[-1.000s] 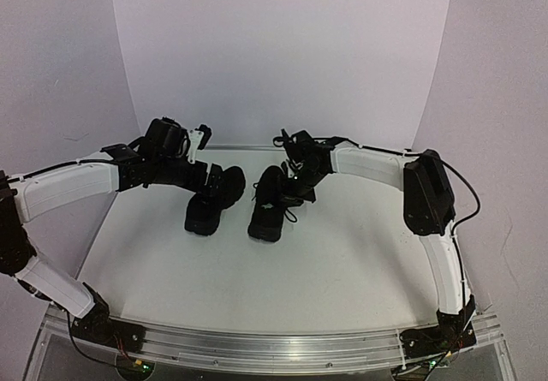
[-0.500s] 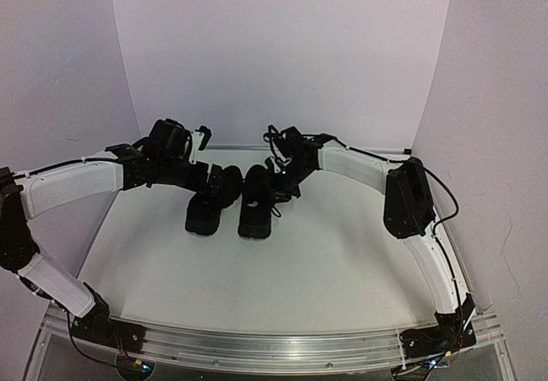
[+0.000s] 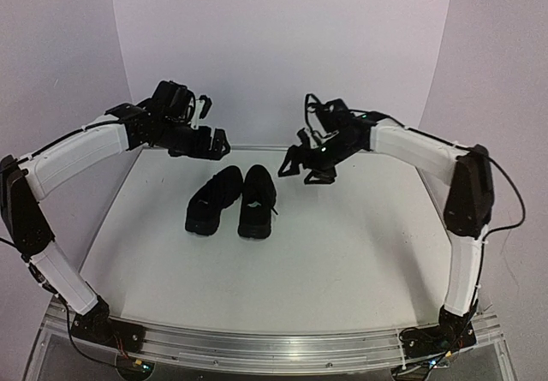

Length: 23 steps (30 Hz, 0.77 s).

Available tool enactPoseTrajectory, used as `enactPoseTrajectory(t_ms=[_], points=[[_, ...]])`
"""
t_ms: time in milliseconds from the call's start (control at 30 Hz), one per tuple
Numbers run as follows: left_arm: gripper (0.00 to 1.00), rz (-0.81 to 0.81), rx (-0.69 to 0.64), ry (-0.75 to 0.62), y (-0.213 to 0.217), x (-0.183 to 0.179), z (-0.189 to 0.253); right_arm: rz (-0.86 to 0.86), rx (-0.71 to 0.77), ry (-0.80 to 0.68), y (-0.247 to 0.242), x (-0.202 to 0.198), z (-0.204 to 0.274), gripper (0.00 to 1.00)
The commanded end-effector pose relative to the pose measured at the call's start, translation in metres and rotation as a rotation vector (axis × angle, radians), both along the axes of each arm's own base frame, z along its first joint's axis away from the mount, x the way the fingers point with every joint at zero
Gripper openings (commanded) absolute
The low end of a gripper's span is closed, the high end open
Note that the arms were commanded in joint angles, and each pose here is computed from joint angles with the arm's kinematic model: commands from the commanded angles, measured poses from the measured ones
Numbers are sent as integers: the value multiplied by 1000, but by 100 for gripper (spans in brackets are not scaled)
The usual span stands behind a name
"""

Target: Tie the shoes

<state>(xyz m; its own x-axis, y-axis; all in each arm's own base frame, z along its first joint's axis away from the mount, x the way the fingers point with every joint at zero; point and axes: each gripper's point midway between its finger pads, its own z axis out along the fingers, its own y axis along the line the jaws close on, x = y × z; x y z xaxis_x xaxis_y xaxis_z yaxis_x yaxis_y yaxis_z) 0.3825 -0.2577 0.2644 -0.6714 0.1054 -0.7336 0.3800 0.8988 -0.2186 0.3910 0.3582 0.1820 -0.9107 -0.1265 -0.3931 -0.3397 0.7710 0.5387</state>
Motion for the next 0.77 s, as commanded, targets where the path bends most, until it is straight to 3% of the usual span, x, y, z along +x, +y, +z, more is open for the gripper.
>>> enactPoseTrajectory(t_ms=[0,100,200,400,567,733], points=[[100,2,-58,49,19,-6,23,-27,78,-193,-34,-13,85,90],[100,25,-84,89,40,-8,20,-49,101,-210,-48,-31,90,91],[100,65,-29,166,56,-23,-8,-73,126,-196,-62,-53,80,92],[100,82,-60,327,71,-80,-57,-162,216,-117,-95,-108,52,93],[100,126,-150,341,86,-120,-62,-198,236,-63,-116,-143,27,95],[100,152,-130,369,100,-142,-72,-202,240,-19,-120,-159,12,97]])
